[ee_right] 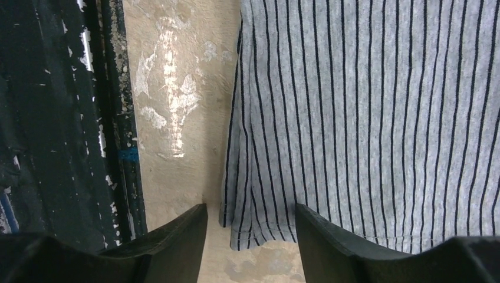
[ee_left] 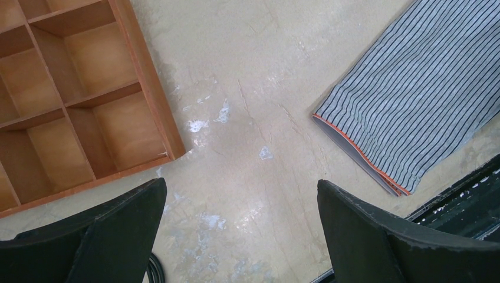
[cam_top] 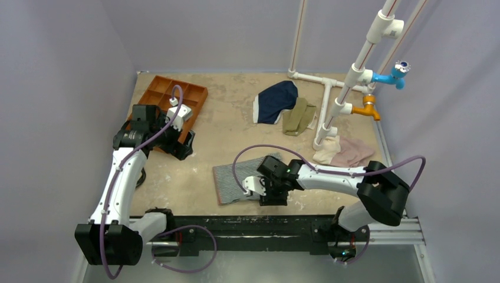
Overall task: Roll the underwear
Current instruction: Fold the underwear at the center of the board.
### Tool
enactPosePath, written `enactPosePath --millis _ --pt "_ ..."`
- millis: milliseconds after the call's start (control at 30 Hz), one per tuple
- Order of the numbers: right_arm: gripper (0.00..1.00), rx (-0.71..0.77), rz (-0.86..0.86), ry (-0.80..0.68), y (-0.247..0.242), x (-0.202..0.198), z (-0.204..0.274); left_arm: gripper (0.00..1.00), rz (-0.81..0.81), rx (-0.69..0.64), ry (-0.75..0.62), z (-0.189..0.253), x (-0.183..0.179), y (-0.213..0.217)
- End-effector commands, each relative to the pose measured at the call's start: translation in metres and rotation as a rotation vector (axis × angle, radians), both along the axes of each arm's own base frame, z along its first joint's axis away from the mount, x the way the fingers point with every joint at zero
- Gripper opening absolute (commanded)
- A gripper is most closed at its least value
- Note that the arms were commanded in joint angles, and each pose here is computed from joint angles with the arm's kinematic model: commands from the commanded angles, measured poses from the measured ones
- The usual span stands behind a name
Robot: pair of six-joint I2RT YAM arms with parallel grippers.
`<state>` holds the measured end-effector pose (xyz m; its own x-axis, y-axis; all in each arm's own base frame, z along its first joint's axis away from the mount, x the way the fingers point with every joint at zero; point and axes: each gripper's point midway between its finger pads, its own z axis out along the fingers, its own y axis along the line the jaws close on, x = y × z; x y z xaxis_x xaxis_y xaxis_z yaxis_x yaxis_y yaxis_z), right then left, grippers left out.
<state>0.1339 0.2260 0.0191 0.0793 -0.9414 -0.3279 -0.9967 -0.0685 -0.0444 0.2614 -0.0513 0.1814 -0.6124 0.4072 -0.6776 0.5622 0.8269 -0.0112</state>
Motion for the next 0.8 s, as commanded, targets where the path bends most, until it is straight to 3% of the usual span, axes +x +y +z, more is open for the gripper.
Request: enactPosePath --millis 0,467,767 --pt "0.53 0.028 -0.013 -0.023 0.008 0.002 0.000 0.99 -0.011 -0.002 -0.043 0.011 0.007 -0.001" --pt "0.28 -0.020 -0.049 -0.030 0.005 0.006 -0.013 0.98 -0.021 -0.009 -0.052 0.012 -0.001 -0.003" --pt "0.05 0.009 -0.048 0.015 0.018 0.006 -0.004 0.98 -0.213 -0.066 -0.091 -0.007 -0.048 -0.027"
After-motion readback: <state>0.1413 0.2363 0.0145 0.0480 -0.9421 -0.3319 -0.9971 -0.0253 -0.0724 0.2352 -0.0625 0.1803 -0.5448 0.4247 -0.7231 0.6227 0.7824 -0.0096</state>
